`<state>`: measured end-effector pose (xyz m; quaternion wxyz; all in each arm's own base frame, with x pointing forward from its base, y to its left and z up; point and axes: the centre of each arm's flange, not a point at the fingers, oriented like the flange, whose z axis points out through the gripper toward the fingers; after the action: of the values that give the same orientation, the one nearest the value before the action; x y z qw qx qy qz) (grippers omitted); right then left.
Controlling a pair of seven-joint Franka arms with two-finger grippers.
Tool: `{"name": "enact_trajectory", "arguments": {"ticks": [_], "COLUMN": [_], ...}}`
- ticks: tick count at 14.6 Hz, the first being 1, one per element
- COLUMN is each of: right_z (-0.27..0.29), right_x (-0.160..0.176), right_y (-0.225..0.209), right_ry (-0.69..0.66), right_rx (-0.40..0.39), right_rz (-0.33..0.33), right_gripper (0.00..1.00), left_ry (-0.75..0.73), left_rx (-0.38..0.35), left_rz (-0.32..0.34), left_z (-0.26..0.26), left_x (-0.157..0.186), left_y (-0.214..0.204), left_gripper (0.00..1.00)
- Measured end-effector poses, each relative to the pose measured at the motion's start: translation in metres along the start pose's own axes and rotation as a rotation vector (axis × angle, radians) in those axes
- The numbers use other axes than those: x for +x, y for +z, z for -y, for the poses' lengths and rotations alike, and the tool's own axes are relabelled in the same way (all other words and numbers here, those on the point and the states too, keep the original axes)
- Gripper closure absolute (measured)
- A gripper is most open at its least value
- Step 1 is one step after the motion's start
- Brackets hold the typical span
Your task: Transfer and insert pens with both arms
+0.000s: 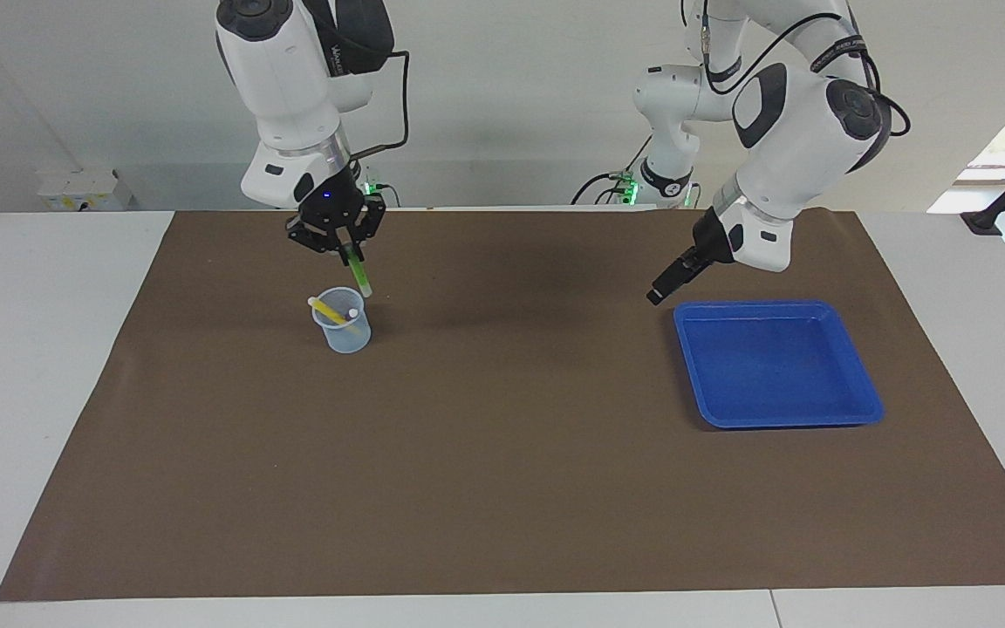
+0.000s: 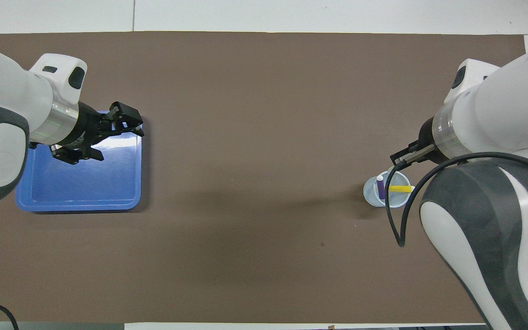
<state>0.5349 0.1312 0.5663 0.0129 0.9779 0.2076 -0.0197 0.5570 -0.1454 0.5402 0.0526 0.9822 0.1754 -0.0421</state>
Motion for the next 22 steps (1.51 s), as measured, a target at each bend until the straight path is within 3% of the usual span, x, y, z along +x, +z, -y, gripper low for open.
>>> {"name": "enact_trajectory", "arguments": {"ticks": [4, 8, 11, 13, 15, 21, 22], "right_z": [-0.017, -0.02, -0.019, -0.019, -0.018, -0.018, -0.019], "right_x": [-0.017, -0.031, -0.035, -0.036, -0.035, -0.028, -0.029], "right_y": [0.044, 0.086, 0.1, 0.101, 0.1, 0.047, 0.036], "right_ry": [0.017, 0.029, 0.034, 0.043, 0.048, 0.073, 0.081], "right_rx": [0.0, 0.006, 0.01, 0.01, 0.009, -0.002, -0.001], "right_rz": [0.005, 0.026, 0.045, 0.047, 0.043, -0.024, -0.021], "right_gripper": [0.83, 0.83, 0.83, 0.82, 0.67, 0.01, 0.0], "left_ry": [0.273, 0.34, 0.354, 0.353, 0.351, 0.345, 0.346], "left_rx": [0.118, 0.15, 0.131, 0.116, 0.117, 0.129, 0.129], "left_rz": [0.015, 0.08, 0.011, -0.039, -0.035, 0.024, 0.024], "left_z": [0.054, 0.085, 0.086, 0.084, 0.082, 0.082, 0.084], "left_x": [0.009, -0.008, -0.016, -0.003, 0.01, 0.018, 0.011], "left_y": [-0.061, -0.112, -0.132, -0.121, -0.102, -0.082, -0.089], "left_gripper": [0.0, 0.0, 0.0, 0.0, 0.0, 0.0, 0.0]}}
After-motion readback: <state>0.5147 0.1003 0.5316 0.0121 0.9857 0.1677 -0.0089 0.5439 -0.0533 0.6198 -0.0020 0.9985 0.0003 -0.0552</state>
